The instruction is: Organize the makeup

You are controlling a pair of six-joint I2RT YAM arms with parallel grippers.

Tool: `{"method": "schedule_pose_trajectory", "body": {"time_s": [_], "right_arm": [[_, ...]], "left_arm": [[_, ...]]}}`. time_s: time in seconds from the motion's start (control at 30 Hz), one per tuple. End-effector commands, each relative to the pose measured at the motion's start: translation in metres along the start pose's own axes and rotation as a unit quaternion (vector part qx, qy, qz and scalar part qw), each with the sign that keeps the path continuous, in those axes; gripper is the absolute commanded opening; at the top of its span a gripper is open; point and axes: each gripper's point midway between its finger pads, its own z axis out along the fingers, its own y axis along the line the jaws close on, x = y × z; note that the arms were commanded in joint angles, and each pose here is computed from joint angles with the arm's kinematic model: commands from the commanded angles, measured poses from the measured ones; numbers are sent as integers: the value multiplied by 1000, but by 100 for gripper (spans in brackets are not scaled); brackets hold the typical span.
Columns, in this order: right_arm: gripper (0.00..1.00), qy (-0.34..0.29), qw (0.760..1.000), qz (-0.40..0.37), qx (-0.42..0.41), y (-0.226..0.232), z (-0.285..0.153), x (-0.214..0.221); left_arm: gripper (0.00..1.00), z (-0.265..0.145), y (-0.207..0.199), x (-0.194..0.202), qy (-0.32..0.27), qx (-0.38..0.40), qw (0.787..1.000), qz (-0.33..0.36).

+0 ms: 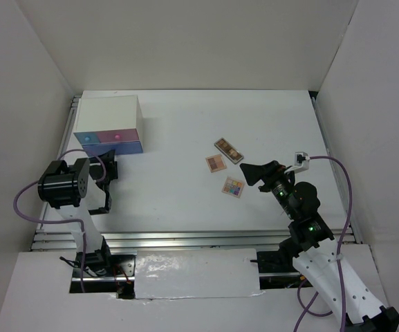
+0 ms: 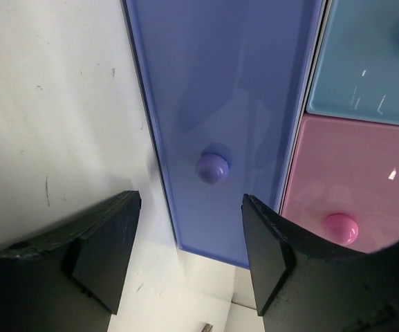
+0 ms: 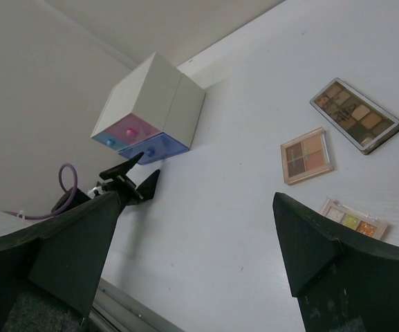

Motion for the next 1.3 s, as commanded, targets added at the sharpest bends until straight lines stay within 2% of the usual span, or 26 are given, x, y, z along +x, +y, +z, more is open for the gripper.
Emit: {"method": "schedule_pose_trajectory", "body": {"time_s": [0.0, 0.13, 0.27, 0.6, 0.7, 1.0, 1.2, 1.27], "right_arm": [[100, -12, 1000, -10, -18, 7, 1, -5], [100, -11, 1000, -11, -20, 8, 1, -5], [100, -14, 1000, -12, -19, 8, 0, -6], [100, -12, 1000, -12, -19, 7, 1, -5], [100, -11, 1000, -12, -20, 7, 1, -5], [100, -7, 1000, -12, -20, 6, 2, -3], [100, -5, 1000, -11, -21, 7, 3, -1], [100, -6, 1000, -11, -22, 7, 3, -2]], "left_arm": [[75, -4, 21, -2, -6, -37, 999, 15], [72, -7, 4, -5, -12, -2, 1000, 12], [65, 0, 2, -6, -11, 17, 1000, -6], [63, 14, -11, -6, -9, 62, 998, -13], [62, 18, -13, -6, -8, 64, 998, -10], [52, 22, -12, -10, -18, 65, 998, -6], [53, 24, -17, -13, -19, 72, 997, -2], [50, 27, -20, -14, -17, 75, 997, 0]]}}
